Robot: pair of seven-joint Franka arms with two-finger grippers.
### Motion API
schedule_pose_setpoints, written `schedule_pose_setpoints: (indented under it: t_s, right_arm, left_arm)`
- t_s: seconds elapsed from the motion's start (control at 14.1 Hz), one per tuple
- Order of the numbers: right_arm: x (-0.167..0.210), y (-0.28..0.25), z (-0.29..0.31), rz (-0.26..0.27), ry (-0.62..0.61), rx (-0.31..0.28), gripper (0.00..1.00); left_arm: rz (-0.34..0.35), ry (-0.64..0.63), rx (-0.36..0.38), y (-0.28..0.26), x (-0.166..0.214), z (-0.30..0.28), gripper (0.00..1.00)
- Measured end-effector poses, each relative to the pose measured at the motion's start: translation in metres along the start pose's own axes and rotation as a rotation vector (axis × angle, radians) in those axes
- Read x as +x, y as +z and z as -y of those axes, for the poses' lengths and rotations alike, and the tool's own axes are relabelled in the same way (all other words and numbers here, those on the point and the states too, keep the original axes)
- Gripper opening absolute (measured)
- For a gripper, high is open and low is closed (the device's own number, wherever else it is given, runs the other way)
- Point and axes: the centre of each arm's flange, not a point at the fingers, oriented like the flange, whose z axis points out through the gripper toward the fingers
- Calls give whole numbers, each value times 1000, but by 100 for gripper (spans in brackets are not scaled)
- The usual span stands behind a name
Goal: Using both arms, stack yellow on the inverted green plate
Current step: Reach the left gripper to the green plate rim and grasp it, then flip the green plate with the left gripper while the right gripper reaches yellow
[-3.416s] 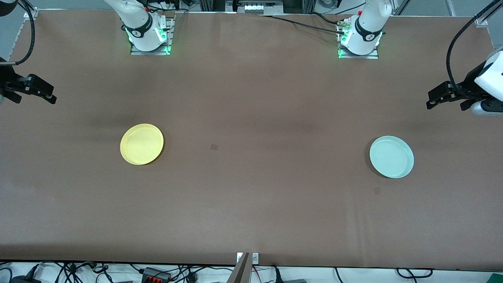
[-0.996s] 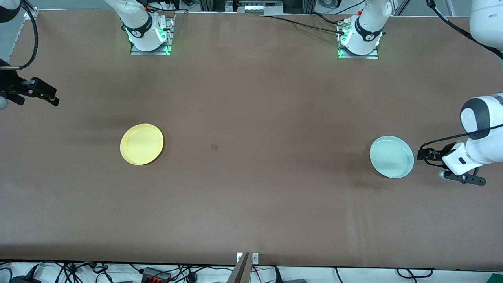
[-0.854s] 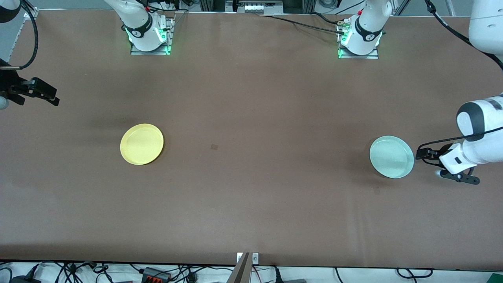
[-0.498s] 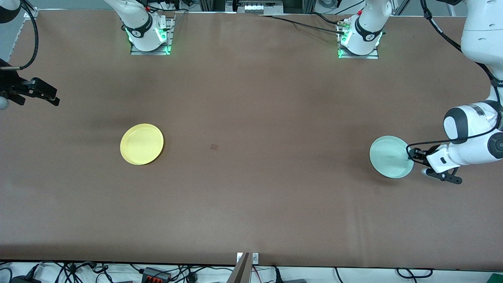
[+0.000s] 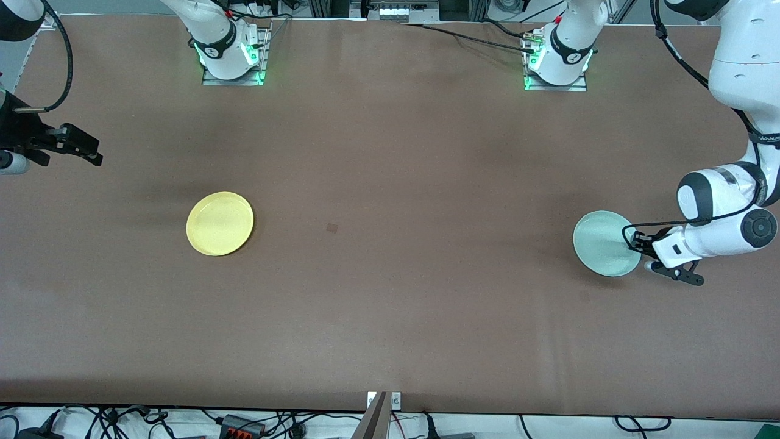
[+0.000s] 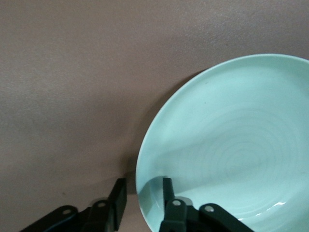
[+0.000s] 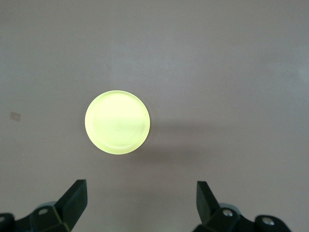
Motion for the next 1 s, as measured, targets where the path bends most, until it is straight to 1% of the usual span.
schedule_pose_setpoints:
  t_s: [0.07,0.21,0.36,0.5,0.64,0.78,0.93,1.0]
  right_arm:
    - [2,4,0,8,0,0,100]
    - [5,13,0,23,1,1,100]
    - [7,19,0,33,1,1,100]
    - [11,30,0,53,1,2,100]
    - [15,42,-3,75,6,3,100]
    - [17,50,-5,89,8,4,100]
    - [18,52,-4,98,6,4,100]
    - [17,54,-3,107,5,5,100]
  left_arm:
    - [-2,0,-2,0,0,0,24]
    - [-7,1,-3,-4,1,-1,4]
    - [-17,5,1,-11,3,-2,3]
    - [-27,12,5,-24,7,-4,3]
    - [-41,36,5,-57,19,-17,3]
    - [-16,62,-7,-101,32,-38,3]
    - [32,61,-17,-145,45,-65,3]
    - [57,54,-8,-164,51,-81,3]
